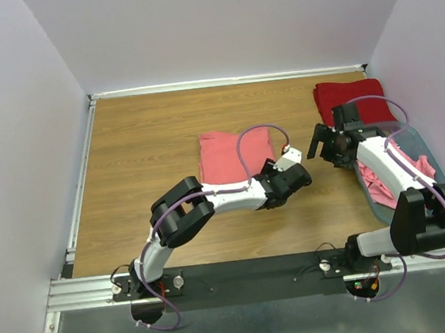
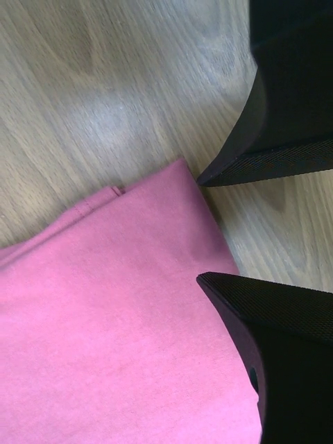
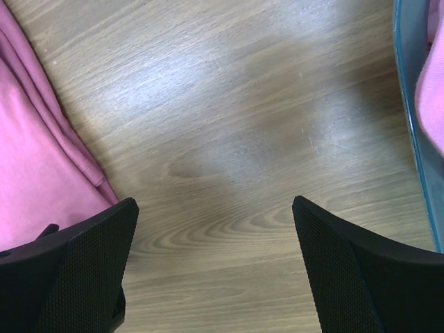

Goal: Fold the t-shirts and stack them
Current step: Neatly place the folded tshirt to the corner

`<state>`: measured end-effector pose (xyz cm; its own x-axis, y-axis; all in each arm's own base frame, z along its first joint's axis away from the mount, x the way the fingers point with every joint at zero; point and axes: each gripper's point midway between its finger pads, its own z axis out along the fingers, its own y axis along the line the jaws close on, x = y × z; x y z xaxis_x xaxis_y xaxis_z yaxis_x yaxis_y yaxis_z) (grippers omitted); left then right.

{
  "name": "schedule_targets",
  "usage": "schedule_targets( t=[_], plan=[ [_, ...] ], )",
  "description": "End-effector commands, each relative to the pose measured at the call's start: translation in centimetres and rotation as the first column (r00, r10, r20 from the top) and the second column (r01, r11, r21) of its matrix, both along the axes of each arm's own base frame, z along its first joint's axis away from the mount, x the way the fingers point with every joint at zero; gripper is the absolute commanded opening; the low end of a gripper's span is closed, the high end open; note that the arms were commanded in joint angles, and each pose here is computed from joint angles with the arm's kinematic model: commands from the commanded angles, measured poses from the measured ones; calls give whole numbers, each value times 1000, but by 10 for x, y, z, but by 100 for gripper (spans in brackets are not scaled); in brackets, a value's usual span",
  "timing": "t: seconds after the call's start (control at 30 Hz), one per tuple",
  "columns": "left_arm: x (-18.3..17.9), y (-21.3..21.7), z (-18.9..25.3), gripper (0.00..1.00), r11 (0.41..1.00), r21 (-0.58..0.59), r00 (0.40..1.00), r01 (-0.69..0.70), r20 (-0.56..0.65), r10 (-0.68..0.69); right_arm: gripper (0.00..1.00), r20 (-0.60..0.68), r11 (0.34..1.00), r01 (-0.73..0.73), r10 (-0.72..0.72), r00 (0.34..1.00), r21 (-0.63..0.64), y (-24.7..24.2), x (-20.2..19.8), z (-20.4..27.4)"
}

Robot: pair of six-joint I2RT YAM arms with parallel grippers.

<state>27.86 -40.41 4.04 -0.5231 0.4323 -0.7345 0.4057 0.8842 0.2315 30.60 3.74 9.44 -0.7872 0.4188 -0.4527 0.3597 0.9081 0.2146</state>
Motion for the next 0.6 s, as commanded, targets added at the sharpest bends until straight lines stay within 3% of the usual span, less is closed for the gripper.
schedule_targets(
  t=[0.0,0.47,0.57],
  plan=[
    [7,-11,10,61,1000,-15,999,-2,41,3,100,25,999,40,-40,999,-19,-8,2,3],
    [3,-24,-26,61,999,14,998,52,-23,-52,100,18,998,57,-57,998,-26,-14,1,0],
    [0,-22,-30,54,998,17,998,53,-35,-52,100,8,999,49,-48,999,-22,-13,-2,-3]
  ],
)
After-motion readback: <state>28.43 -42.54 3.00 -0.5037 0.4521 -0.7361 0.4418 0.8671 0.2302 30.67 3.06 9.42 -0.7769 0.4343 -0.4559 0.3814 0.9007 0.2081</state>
